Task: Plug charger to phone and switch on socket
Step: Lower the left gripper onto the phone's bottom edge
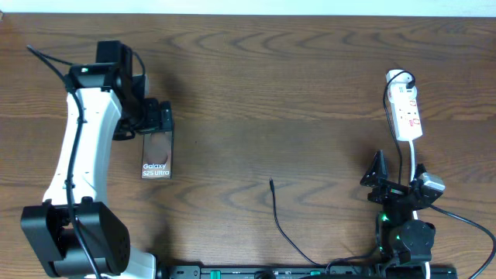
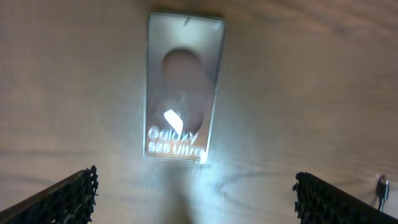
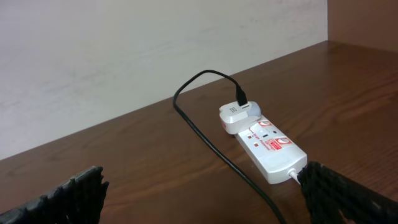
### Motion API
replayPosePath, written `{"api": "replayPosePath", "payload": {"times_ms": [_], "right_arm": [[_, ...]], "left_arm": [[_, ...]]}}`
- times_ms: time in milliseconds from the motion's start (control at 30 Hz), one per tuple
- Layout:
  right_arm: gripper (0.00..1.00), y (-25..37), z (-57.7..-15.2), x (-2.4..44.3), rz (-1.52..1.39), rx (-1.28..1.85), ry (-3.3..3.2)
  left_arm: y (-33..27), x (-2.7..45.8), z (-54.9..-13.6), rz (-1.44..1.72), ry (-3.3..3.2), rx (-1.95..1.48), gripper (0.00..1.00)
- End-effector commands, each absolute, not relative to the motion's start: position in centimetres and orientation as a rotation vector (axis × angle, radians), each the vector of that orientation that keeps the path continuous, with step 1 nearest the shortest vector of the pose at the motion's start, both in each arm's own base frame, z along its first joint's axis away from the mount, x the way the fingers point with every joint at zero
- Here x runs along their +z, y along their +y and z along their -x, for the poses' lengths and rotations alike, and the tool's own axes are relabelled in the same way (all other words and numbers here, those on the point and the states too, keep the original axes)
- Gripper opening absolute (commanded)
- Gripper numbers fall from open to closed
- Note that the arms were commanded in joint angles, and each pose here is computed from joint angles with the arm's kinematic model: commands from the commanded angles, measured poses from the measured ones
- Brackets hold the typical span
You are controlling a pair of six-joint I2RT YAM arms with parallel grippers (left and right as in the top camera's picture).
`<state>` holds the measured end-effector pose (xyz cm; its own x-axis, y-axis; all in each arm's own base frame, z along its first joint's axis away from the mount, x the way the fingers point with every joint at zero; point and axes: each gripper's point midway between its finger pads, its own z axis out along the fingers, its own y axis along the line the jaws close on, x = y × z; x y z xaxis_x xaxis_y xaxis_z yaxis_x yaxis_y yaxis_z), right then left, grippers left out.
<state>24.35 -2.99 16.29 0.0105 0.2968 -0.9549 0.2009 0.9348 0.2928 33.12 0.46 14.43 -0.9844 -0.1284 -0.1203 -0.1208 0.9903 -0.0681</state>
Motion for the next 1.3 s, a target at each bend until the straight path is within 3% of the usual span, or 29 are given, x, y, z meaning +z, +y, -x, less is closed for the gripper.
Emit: {"api": "replayPosePath", "payload": {"times_ms": [0,500,867,1267], "right_arm": [[0.99,-3.0,-24.3,16.3,-0.397,0.070,1.570],[0.99,-3.0,-24.3,16.3,-0.397,0.070,1.570],[0.99,-3.0,-24.3,16.3,-0.397,0.071,1.570],[0.99,-3.0,-24.3,16.3,-0.397,0.070,1.570]], "left_arm": [[-0.6,14.3,-33.7,0.112,2.990,-0.081,1.00],[0.1,13.9,-33.9,0.169,2.979,-0.005,0.99],[1.5,7.1,-31.8,0.184,3.027,0.125,0.99],[1.5,5.8,-32.5,0.172,2.985,0.121,0.98]]}}
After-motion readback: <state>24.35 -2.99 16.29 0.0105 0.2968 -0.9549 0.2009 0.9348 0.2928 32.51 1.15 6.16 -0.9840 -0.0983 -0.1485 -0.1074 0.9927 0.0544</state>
